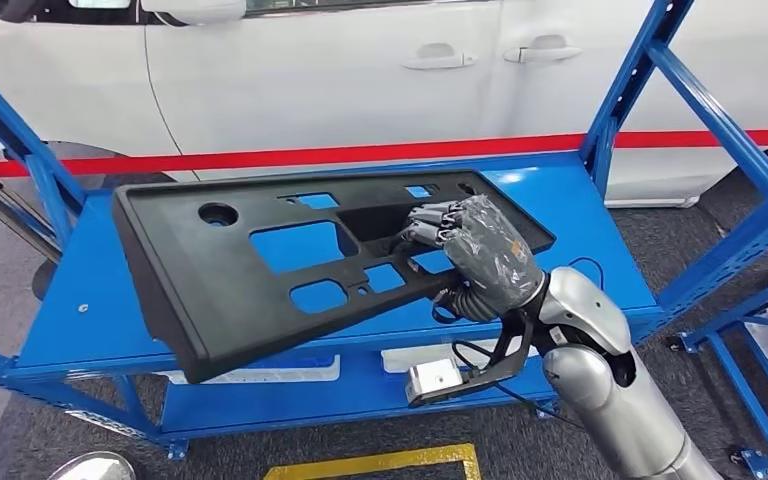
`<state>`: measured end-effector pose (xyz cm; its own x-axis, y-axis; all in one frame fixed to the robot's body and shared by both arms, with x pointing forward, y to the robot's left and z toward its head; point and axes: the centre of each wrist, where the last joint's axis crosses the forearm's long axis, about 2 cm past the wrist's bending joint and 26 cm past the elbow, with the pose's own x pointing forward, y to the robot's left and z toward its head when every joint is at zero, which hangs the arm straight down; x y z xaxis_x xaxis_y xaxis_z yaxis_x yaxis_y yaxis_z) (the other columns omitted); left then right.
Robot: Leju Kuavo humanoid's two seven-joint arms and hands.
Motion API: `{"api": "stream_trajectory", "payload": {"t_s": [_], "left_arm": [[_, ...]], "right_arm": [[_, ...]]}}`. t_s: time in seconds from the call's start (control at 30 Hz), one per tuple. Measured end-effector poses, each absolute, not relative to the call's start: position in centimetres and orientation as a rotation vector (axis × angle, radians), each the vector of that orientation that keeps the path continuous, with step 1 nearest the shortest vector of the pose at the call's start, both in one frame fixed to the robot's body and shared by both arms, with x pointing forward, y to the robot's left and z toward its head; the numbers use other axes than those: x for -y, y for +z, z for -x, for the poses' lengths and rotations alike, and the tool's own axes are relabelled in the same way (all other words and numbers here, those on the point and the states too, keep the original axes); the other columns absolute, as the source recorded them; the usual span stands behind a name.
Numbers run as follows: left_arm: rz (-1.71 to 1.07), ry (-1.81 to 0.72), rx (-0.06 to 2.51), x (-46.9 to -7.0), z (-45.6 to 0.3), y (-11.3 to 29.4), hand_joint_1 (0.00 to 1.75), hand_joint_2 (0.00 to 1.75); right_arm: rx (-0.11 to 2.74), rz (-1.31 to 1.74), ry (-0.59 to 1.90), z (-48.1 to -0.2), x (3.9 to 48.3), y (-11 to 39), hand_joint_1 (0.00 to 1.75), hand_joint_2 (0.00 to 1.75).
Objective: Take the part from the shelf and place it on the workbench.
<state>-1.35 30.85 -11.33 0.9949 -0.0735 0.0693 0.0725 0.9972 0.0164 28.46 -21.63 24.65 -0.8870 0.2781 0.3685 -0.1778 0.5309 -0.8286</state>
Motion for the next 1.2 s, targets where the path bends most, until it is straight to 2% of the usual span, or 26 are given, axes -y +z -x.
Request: {"api": "stream_trajectory", "payload": {"t_s": [1.2], "left_arm": [[-0.003, -0.072, 0.069, -30.3, 1.4, -11.3, 0.00, 1.75]], "right_arm": [[2.175, 0.227, 1.316, -30.3, 23.2, 24.0, 1.75, 1.75]]}}
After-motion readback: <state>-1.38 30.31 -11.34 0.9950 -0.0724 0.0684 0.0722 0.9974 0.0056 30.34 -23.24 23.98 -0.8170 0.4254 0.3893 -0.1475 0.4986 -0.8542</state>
